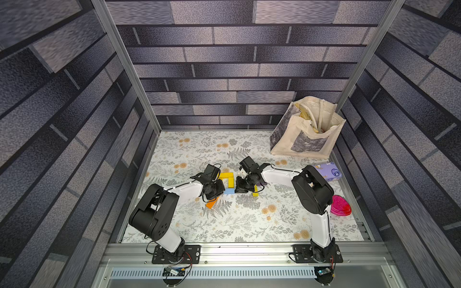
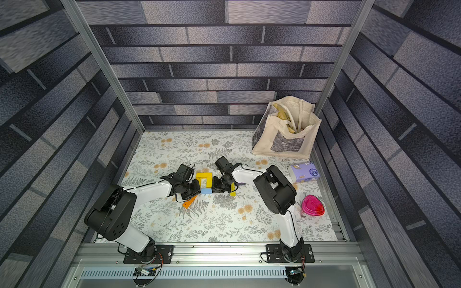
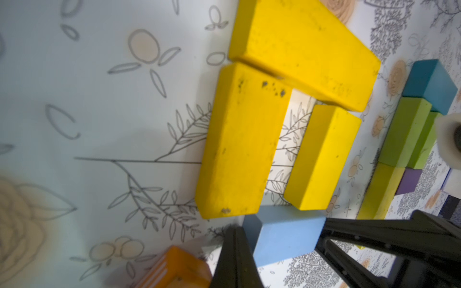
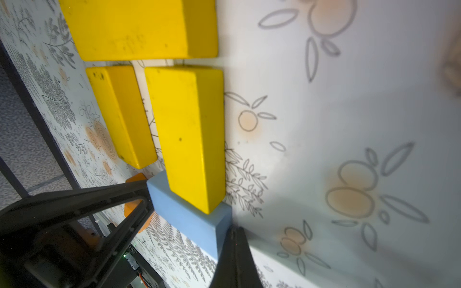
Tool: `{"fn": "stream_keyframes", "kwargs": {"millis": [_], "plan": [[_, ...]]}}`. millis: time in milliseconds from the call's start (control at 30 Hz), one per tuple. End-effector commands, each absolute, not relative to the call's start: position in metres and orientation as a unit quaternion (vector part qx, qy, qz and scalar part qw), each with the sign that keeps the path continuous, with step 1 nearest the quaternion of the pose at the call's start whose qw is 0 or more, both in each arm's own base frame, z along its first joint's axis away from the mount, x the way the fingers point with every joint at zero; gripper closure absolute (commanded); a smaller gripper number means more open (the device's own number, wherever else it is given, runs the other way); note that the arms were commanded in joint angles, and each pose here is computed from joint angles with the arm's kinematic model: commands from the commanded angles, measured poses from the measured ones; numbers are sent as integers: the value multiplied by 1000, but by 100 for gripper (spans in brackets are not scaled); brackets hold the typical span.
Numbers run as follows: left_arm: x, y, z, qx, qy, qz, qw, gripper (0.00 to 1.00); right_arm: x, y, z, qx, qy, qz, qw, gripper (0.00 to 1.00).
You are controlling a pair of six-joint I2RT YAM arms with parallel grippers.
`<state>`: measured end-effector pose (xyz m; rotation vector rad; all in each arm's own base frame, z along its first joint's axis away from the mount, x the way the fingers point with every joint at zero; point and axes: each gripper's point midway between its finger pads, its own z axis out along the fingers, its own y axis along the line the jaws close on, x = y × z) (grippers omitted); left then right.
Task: Assemble the letter p with building blocks
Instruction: Assemble the building block at the center of the board.
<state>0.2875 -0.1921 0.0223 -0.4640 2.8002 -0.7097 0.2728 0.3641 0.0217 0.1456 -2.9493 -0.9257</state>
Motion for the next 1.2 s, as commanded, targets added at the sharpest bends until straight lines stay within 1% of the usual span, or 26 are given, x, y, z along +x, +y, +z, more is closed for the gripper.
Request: {"fn": "stream_keyframes", "kwargs": {"millis": [0, 1167], "plan": [[274, -200, 11, -137, 957, -247, 72, 100, 267, 375, 12, 65, -951, -302, 35, 100], [275, -196, 11, -131, 958, -244, 72, 100, 272, 375, 11, 62, -952, -298, 32, 100]]}}
